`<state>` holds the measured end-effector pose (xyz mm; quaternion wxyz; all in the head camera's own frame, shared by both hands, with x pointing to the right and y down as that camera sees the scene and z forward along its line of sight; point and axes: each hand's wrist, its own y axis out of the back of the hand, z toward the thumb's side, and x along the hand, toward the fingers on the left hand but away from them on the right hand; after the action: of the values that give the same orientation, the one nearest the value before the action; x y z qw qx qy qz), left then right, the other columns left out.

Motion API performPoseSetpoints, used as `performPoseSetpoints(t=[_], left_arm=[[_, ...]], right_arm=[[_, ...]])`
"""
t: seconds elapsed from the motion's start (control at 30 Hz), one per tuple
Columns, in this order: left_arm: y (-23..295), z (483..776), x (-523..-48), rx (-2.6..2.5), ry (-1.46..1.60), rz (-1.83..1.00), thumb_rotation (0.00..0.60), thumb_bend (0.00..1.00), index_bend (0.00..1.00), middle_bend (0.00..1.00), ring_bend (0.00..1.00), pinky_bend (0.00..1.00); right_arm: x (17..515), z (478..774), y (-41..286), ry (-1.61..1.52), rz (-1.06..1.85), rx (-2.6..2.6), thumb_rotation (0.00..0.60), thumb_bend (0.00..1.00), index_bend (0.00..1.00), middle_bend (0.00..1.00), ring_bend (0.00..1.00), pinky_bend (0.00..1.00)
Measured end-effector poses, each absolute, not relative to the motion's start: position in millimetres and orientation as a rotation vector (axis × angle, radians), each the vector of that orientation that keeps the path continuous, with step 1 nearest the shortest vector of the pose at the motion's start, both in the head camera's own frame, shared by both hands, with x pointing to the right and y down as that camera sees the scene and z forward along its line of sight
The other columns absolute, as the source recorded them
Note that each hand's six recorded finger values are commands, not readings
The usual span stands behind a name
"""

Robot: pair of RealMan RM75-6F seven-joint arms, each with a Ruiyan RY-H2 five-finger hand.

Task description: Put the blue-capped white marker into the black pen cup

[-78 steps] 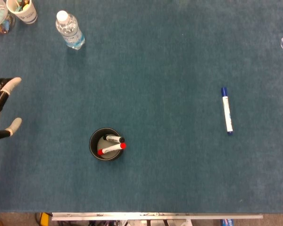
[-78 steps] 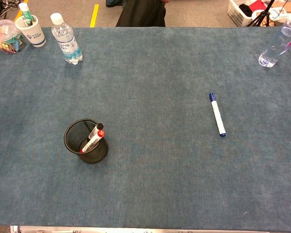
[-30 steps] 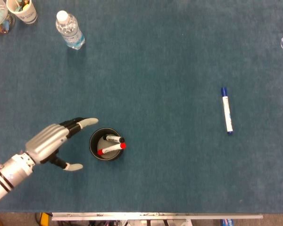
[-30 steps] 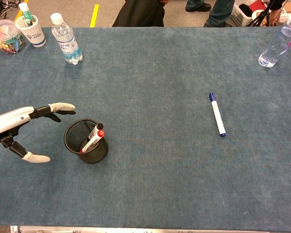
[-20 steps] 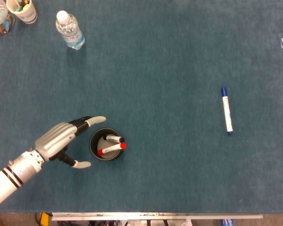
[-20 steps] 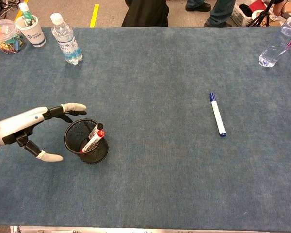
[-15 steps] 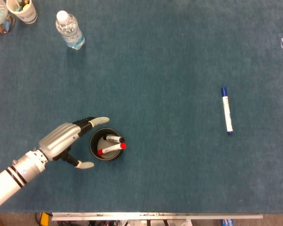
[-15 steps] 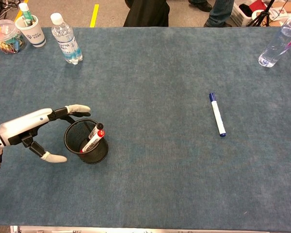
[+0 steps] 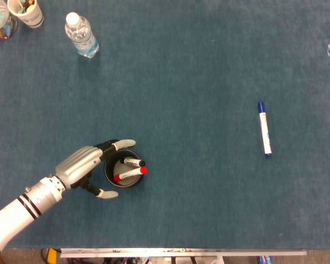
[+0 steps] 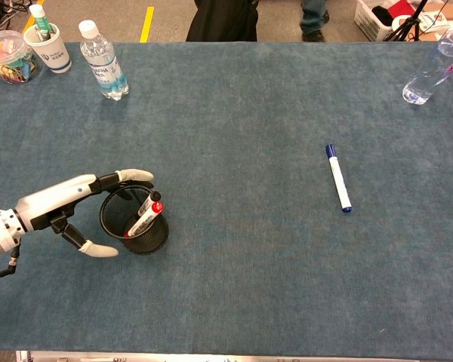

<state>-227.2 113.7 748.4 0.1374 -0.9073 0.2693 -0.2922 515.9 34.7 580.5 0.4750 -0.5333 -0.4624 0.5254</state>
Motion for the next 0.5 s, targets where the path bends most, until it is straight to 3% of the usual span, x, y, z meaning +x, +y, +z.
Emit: performPoseSetpoints(t=[0.5], left_arm=[[107.2,757.3,-223.2,-2.623,0.89,-0.837,0.6,0.1,0.27,0.33,0.28,0.26]], right_arm=[[517.7,581.7,36.8,-1.122,1.29,-1.312,0.6,0.18,0.31,0.33,0.28,0.39]])
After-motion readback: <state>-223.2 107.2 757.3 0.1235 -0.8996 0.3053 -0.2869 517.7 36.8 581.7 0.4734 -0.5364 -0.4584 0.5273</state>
